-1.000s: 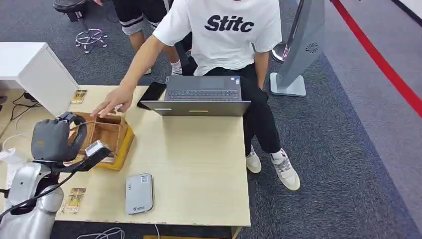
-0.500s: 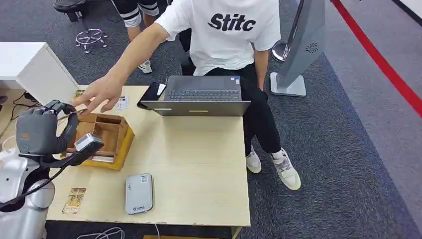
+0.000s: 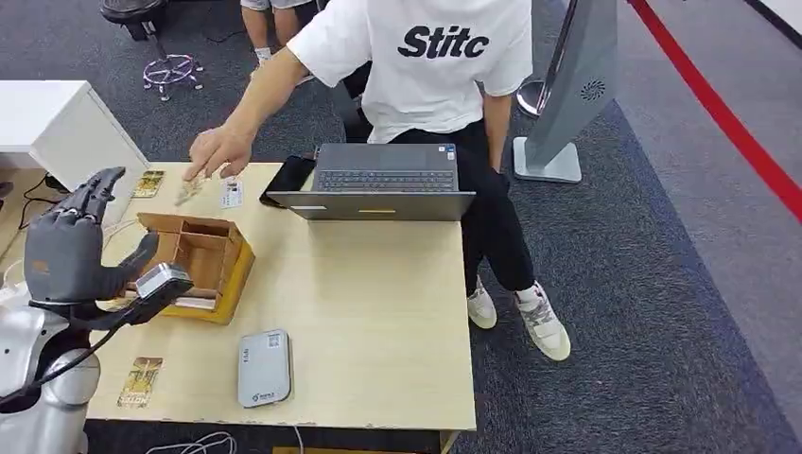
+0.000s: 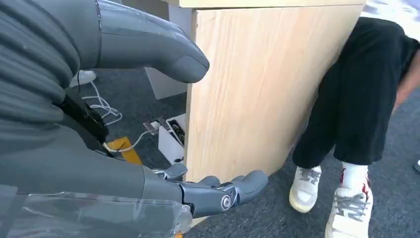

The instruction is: Pass the card to the sensor for recognition and then transmit it.

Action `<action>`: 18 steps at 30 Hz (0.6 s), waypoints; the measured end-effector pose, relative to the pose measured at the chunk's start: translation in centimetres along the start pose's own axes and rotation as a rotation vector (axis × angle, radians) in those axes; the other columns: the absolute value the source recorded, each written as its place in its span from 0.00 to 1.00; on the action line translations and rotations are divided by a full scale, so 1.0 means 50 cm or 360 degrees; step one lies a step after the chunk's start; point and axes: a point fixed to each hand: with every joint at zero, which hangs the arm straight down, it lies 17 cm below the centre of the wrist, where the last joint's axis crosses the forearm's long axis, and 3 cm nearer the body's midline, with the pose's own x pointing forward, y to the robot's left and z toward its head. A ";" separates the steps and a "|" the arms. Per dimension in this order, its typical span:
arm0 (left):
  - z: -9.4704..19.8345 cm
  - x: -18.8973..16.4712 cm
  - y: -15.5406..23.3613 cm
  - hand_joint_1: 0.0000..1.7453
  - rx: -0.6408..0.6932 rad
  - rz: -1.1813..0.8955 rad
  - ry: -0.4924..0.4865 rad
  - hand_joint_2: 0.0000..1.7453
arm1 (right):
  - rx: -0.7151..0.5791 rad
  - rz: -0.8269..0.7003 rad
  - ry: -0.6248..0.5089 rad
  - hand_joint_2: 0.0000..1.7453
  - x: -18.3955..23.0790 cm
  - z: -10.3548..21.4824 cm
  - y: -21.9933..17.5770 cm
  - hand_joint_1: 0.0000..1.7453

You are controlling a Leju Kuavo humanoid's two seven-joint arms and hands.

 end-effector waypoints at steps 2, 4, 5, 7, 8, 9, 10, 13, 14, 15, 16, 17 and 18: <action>0.008 0.000 0.013 0.00 0.0038 0.0061 0.0017 1.00 | -0.0009 -0.0011 -0.0008 1.00 0.002 0.000 0.000 0.00; 0.018 -0.001 0.036 0.00 0.0097 0.0123 0.0038 1.00 | -0.0019 -0.0023 -0.0011 1.00 0.000 0.001 0.000 0.00; 0.027 -0.001 0.044 0.00 0.0121 0.0166 0.0052 1.00 | -0.0031 -0.0035 -0.0019 1.00 0.002 0.003 -0.002 0.00; 0.044 -0.001 0.070 0.00 0.0192 0.0265 0.0080 1.00 | -0.0046 -0.0055 -0.0031 1.00 0.003 0.007 -0.001 0.00; 0.054 -0.002 0.082 0.00 0.0227 0.0315 0.0097 1.00 | -0.0056 -0.0064 -0.0035 1.00 0.003 0.010 -0.003 0.00; 0.070 -0.004 0.099 0.00 0.0274 0.0373 0.0119 1.00 | -0.0064 -0.0081 -0.0048 1.00 0.006 0.013 0.000 0.00; 0.085 -0.008 0.117 0.00 0.0321 0.0413 0.0138 1.00 | -0.0070 -0.0089 -0.0050 1.00 0.005 0.018 0.001 0.00; 0.128 -0.022 0.149 0.00 0.0415 0.0516 0.0204 1.00 | -0.0077 -0.0128 -0.0075 1.00 0.010 0.024 0.009 0.00; 0.151 -0.025 0.155 0.00 0.0436 0.0564 0.0234 1.00 | -0.0080 -0.0147 -0.0084 1.00 0.012 0.029 0.011 0.00; 0.175 -0.032 0.166 0.00 0.0460 0.0614 0.0263 1.00 | -0.0090 -0.0169 -0.0098 1.00 0.015 0.035 0.014 0.00; 0.198 -0.037 0.169 0.00 0.0479 0.0670 0.0305 1.00 | -0.0102 -0.0185 -0.0104 1.00 0.016 0.043 0.014 0.00; 0.220 -0.046 0.173 0.00 0.0493 0.0709 0.0346 1.00 | -0.0113 -0.0191 -0.0112 1.00 0.017 0.051 0.015 0.00; 0.237 -0.057 0.176 0.00 0.0498 0.0727 0.0386 1.00 | -0.0114 -0.0194 -0.0120 1.00 0.019 0.055 0.019 0.00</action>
